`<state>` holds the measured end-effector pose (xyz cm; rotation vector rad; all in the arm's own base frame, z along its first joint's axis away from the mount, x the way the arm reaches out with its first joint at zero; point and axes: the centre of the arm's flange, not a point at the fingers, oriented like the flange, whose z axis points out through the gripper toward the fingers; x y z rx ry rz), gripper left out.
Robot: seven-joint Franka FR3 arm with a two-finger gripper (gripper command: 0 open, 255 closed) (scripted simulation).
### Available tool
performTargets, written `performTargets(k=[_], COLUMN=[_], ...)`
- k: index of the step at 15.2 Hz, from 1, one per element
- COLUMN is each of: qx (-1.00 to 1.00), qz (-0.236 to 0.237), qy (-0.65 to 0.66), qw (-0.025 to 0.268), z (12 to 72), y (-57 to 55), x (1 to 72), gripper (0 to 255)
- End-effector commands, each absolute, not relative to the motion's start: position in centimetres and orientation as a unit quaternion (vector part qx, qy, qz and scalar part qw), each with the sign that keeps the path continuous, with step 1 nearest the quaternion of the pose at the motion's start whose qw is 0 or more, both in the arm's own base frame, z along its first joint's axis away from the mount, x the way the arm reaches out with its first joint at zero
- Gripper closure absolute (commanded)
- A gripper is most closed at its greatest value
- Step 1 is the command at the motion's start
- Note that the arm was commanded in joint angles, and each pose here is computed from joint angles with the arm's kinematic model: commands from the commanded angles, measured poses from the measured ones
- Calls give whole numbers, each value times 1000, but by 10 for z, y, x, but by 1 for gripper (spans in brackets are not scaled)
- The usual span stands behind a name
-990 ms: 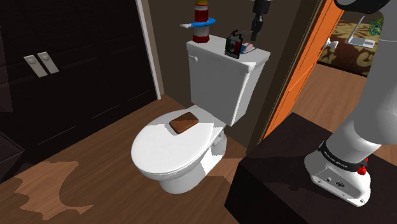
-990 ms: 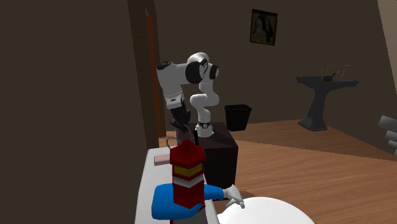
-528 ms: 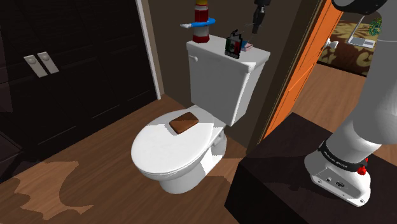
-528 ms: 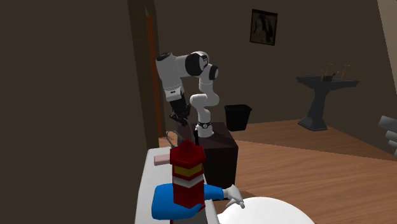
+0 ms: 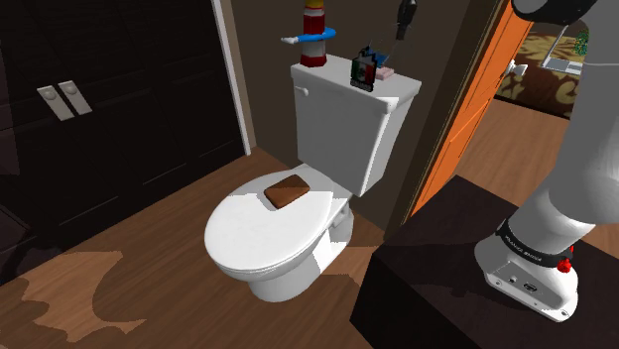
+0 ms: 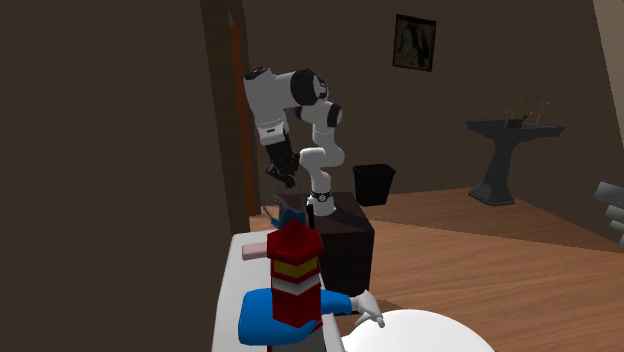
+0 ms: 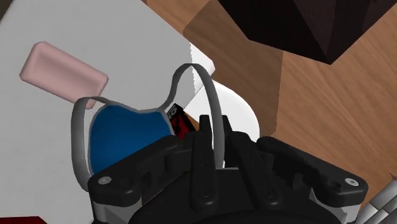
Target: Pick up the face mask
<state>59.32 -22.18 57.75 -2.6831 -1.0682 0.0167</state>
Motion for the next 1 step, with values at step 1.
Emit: performTargets(k=[1], qx=[-922], qz=[6], qy=[-367], qw=[126], z=[581], y=[-222], x=[593], gripper=[255])
